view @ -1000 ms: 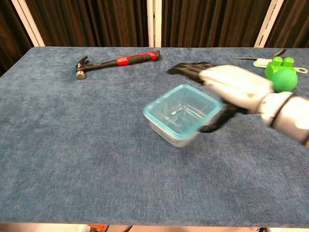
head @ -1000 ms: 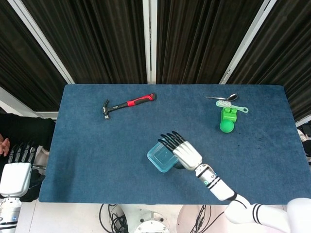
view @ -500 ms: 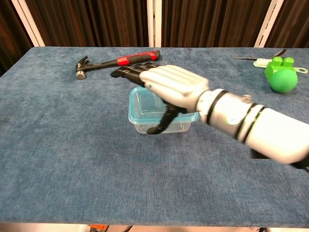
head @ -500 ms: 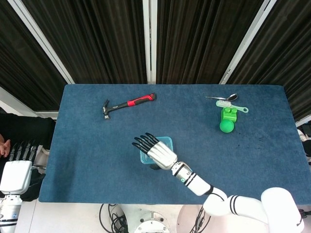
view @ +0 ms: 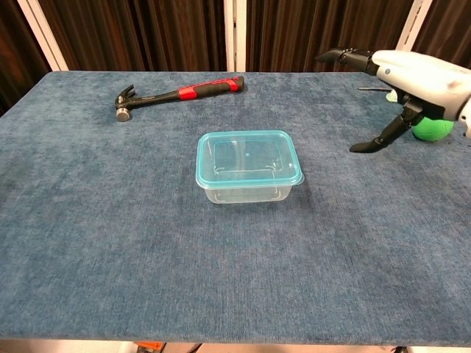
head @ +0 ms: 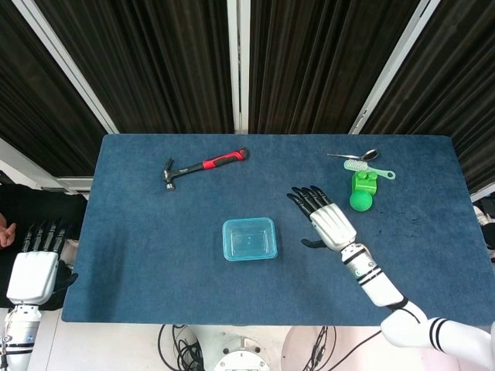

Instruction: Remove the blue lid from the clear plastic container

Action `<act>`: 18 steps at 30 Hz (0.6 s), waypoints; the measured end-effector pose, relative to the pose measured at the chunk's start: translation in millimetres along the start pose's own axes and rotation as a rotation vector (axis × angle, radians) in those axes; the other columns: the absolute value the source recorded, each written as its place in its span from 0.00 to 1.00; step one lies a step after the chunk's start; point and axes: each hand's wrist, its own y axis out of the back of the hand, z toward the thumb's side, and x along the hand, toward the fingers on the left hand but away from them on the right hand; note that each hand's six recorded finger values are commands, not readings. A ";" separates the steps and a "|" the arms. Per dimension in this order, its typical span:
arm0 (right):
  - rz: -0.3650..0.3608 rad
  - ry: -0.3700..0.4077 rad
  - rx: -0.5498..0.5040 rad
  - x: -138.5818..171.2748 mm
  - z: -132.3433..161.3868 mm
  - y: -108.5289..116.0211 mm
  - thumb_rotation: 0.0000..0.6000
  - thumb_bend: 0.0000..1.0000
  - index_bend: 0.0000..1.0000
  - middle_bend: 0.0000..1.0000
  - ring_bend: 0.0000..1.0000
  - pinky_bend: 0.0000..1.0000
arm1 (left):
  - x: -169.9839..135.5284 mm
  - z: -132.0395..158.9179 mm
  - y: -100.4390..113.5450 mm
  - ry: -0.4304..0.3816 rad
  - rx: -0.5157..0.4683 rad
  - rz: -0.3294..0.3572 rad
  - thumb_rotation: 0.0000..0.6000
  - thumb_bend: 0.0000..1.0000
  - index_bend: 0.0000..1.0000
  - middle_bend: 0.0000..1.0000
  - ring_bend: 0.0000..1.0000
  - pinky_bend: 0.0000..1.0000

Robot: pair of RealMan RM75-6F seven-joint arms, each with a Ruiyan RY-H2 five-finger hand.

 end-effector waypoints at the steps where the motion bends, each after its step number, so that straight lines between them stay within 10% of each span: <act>1: 0.006 0.000 0.006 -4.1 0.0 -2.7 1.00 0.02 0.00 0.00 0.00 0.00 | 0.4 0.7 0.1 -0.002 0.001 -0.001 1.00 0.00 0.00 0.00 0.00 0.00; 18: 0.059 0.164 -0.038 -75.6 90.0 -51.2 1.00 0.02 0.00 0.00 0.00 0.00 | 16.5 15.5 5.5 -0.084 0.017 -0.018 1.00 0.00 0.00 0.00 0.00 0.00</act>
